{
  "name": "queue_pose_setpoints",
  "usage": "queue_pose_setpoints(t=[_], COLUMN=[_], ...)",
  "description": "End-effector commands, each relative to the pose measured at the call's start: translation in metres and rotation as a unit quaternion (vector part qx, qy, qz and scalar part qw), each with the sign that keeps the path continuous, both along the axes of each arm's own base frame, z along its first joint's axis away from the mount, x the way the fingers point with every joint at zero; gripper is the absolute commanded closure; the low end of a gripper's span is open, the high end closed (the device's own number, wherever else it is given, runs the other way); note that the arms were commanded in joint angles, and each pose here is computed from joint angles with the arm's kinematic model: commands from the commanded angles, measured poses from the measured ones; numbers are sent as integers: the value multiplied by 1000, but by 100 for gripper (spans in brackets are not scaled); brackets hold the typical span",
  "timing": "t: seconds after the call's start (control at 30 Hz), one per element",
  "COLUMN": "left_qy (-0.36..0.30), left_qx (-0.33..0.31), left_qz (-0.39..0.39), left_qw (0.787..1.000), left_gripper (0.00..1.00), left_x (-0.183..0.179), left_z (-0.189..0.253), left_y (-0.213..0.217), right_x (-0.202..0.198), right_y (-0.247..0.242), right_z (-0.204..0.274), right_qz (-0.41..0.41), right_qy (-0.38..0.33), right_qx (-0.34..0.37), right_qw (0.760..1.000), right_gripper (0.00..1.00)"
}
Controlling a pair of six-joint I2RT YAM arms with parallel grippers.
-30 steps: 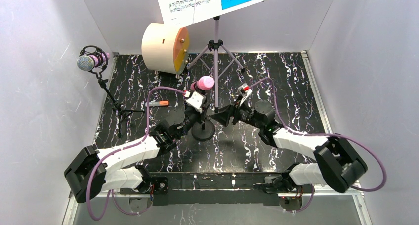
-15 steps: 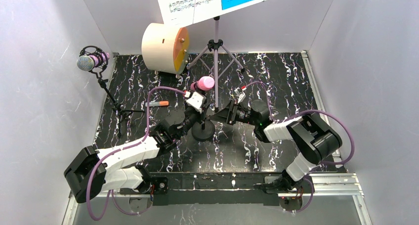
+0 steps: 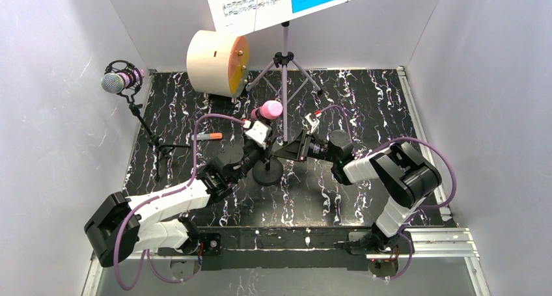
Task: Pack up the instrument practice props
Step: Unscrew the knob on the microphone stand.
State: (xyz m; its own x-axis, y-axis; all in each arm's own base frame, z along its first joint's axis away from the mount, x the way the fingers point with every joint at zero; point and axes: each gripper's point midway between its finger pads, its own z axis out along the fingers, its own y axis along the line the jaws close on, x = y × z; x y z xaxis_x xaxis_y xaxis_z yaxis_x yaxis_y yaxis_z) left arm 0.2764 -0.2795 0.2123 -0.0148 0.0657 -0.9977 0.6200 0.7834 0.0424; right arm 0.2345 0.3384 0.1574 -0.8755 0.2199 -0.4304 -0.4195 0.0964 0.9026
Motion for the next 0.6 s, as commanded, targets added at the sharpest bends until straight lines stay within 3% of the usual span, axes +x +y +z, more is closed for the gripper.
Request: queue_pose_setpoints(t=[0.0, 0.17, 0.33, 0.57], left_qy=[57, 56, 57, 58], left_qx=[61, 60, 60, 61], left_qz=[-30, -29, -29, -29], left_qw=[996, 996, 996, 996], left_gripper=[100, 100, 100, 100], left_x=[-16, -16, -16, -16], left_z=[-47, -46, -47, -48], left_y=[-1, 0, 0, 0], right_x=[3, 4, -1, -6], right_y=[6, 7, 8, 11], right_z=[23, 19, 22, 23], right_qz=[13, 17, 38, 53], right_qy=[-39, -47, -68, -131], right_qx=[29, 19, 16, -17], right_qw=[999, 999, 997, 990], right_gripper=[56, 70, 74, 90])
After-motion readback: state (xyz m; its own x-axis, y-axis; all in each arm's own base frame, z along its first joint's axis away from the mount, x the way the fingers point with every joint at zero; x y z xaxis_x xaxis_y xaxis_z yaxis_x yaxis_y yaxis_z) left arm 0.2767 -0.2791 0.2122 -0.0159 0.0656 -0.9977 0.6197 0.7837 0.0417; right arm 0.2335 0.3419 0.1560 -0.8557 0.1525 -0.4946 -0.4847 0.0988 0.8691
